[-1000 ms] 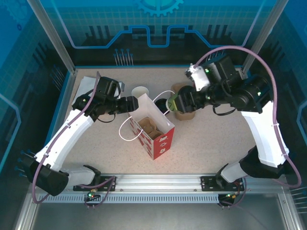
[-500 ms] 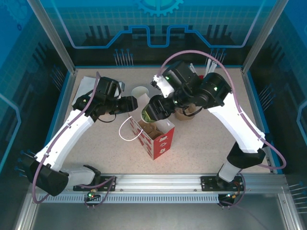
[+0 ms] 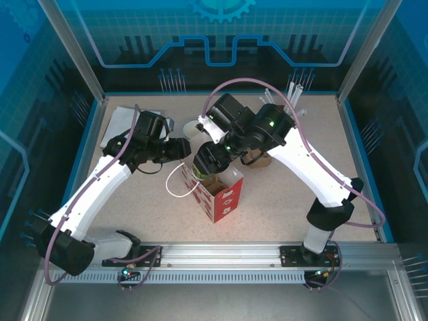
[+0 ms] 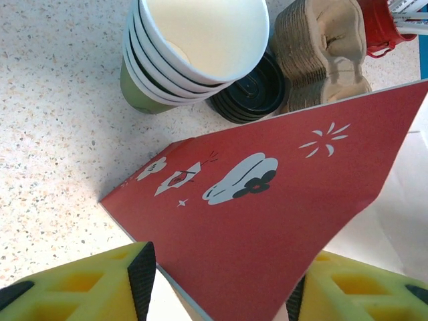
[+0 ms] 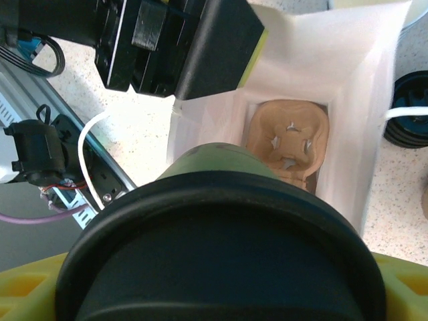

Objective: Pack the takeout coffee

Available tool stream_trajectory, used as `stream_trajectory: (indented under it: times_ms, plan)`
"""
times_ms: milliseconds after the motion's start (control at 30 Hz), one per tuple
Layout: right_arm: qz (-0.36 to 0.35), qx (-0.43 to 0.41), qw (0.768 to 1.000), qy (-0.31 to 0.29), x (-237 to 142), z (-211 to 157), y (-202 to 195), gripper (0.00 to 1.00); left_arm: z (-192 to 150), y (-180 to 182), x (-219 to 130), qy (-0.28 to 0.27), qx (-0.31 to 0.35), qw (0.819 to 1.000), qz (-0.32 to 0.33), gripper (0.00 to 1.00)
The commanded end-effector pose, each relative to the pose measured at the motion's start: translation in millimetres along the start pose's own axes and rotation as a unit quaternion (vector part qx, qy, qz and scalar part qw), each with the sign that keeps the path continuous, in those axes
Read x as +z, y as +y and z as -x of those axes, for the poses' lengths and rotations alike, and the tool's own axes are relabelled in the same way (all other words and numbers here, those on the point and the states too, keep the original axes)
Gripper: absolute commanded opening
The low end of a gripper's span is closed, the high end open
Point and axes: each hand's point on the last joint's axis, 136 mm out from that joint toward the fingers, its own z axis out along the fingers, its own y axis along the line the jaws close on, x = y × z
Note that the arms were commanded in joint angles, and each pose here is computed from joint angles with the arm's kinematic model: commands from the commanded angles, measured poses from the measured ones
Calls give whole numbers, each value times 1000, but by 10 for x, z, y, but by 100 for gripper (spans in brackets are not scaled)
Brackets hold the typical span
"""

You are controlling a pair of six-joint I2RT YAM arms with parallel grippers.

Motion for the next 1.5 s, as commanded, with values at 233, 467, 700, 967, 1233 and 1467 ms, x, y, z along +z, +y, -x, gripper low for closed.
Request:
stream_trajectory:
  times_ms: [233, 467, 700, 967, 1233, 1467]
  plan:
    - [8, 6, 999, 54, 243, -188, 61, 81, -43, -3, -45, -1, -7, 1000, -12, 48]
    - [27, 1, 997, 75, 392, -239, 183, 81, -48, -6, -36, 0, -9, 1000, -14, 45]
    - [24, 1, 996, 90, 501, -290, 162, 81, -45, -16, -43, 0, -9, 1000, -15, 45]
    - [-6, -2, 994, 108, 552, -372, 46, 81, -52, -1, -44, 2, -8, 1000, -11, 44]
    - [-24, -5, 991, 133, 613, -460, -24, 82, -64, 29, -46, 3, -5, 1000, -3, 45]
    - [-41, -8, 986, 161, 682, -562, -96, 82, -77, 71, -39, 4, -3, 1000, 6, 45]
